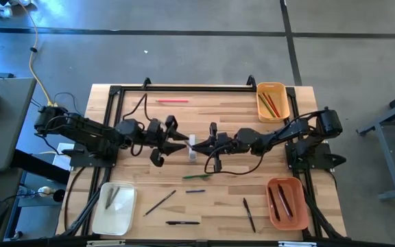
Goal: Sort crayons/erasers/pens/pencils in bins
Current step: Put the gray crayon into the white bin
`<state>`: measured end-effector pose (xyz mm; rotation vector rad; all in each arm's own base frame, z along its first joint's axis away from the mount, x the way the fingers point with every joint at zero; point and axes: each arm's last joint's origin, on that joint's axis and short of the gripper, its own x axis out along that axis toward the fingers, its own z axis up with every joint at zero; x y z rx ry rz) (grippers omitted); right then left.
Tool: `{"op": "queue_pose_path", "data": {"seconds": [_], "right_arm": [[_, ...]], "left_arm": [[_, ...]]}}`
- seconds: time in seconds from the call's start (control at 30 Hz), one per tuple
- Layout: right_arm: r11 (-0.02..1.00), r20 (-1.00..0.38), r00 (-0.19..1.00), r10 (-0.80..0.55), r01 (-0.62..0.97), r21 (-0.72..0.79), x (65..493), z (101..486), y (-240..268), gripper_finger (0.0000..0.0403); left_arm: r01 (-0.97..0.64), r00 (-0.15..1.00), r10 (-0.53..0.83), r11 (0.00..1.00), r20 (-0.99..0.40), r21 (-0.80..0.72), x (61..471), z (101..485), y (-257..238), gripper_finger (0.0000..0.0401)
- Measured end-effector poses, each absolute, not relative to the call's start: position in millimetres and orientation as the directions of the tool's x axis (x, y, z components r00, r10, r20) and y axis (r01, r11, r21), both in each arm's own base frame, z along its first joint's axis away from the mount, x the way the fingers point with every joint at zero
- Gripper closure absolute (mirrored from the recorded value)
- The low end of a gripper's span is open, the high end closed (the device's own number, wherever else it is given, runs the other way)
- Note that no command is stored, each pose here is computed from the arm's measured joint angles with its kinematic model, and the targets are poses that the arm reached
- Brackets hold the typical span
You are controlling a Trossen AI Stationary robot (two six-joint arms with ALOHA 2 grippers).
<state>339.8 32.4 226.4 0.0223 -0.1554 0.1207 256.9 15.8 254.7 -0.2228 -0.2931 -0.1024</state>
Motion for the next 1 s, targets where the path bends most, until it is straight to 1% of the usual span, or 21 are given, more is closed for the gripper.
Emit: {"op": "queue_pose_path", "data": {"seconds": [0.1,0.37,0.43,0.57,0.63,0.73,1.0], "right_arm": [[0.992,0.154,0.981,0.118,-0.122,0.013,340,226,32,0.0398],[0.992,0.153,0.981,0.118,-0.122,0.015,340,226,32,0.0398],[0.992,0.153,0.981,0.123,-0.126,0.015,340,226,33,0.0398],[0.991,0.153,0.981,0.121,-0.127,0.030,340,226,33,0.0391],[0.991,0.153,0.980,0.123,-0.131,0.041,340,226,33,0.0379],[0.989,0.153,0.979,0.132,-0.140,0.041,339,226,37,0.0348],[0.992,0.124,0.987,0.107,-0.114,0.051,339,223,46,0.0239]], "left_arm": [[0.126,0.949,-0.067,0.976,0.310,-0.176,256,256,16,0.0297],[0.108,0.950,-0.064,0.986,0.306,-0.128,257,256,16,0.0386],[0.109,0.950,-0.067,0.986,0.305,-0.124,257,255,15,0.0394],[0.111,0.950,-0.069,0.986,0.305,-0.124,257,255,15,0.0393],[0.111,0.950,-0.069,0.986,0.304,-0.124,257,255,15,0.0393],[0.115,0.950,-0.072,0.986,0.303,-0.125,257,255,16,0.0395],[0.092,0.948,-0.057,0.991,0.312,-0.098,254,258,20,0.0396]]}}
